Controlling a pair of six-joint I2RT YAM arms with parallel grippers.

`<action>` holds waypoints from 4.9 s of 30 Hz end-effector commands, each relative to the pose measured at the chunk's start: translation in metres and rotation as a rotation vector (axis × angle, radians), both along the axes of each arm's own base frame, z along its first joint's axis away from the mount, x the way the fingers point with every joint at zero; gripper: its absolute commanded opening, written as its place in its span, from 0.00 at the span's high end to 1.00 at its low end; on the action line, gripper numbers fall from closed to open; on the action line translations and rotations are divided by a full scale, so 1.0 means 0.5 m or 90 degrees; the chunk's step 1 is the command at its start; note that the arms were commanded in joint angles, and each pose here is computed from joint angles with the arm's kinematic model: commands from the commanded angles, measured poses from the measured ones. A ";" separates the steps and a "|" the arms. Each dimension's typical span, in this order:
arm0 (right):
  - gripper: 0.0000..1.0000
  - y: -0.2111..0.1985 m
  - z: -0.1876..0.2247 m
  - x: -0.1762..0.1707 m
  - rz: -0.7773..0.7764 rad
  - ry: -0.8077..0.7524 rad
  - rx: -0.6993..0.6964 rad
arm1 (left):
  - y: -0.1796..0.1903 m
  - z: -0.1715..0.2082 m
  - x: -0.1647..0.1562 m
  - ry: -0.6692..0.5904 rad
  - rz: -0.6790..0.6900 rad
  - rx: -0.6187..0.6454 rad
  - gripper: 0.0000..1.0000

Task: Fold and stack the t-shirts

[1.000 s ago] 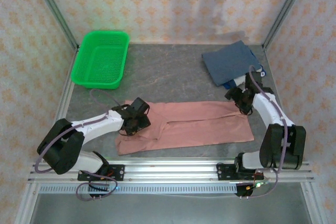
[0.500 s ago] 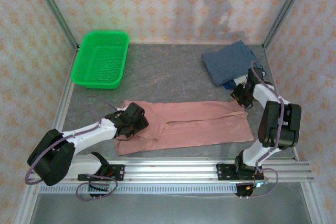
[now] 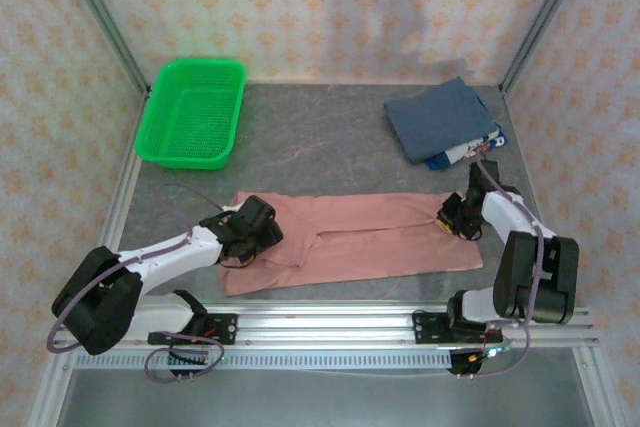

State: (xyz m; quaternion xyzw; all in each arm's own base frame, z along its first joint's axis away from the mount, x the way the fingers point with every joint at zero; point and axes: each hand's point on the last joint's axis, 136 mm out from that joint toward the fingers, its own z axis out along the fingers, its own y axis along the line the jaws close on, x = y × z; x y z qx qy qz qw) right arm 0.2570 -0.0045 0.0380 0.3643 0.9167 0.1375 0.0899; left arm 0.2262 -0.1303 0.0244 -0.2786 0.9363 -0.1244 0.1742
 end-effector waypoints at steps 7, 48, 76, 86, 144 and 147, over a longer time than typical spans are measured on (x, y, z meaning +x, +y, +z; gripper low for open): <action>0.84 -0.092 -0.011 -0.010 -0.028 0.060 -0.126 | 0.091 -0.033 -0.049 0.057 0.024 0.106 0.29; 0.10 0.098 0.302 0.089 0.146 -0.248 0.109 | 0.141 0.289 0.045 -0.051 0.053 0.082 0.06; 0.81 0.252 -0.070 -0.089 0.261 0.180 0.001 | -0.049 -0.096 0.495 0.173 -0.109 0.169 0.84; 0.82 0.458 -0.073 -0.099 0.255 0.176 0.132 | -0.170 -0.171 0.727 0.031 -0.094 -0.055 0.83; 0.38 0.511 0.146 -0.241 0.492 -0.043 0.314 | 0.038 0.295 -0.041 -0.079 -0.194 -0.176 0.18; 0.40 0.524 0.116 -0.260 0.509 -0.022 0.316 | 0.030 0.200 -0.103 -0.016 -0.157 -0.219 0.24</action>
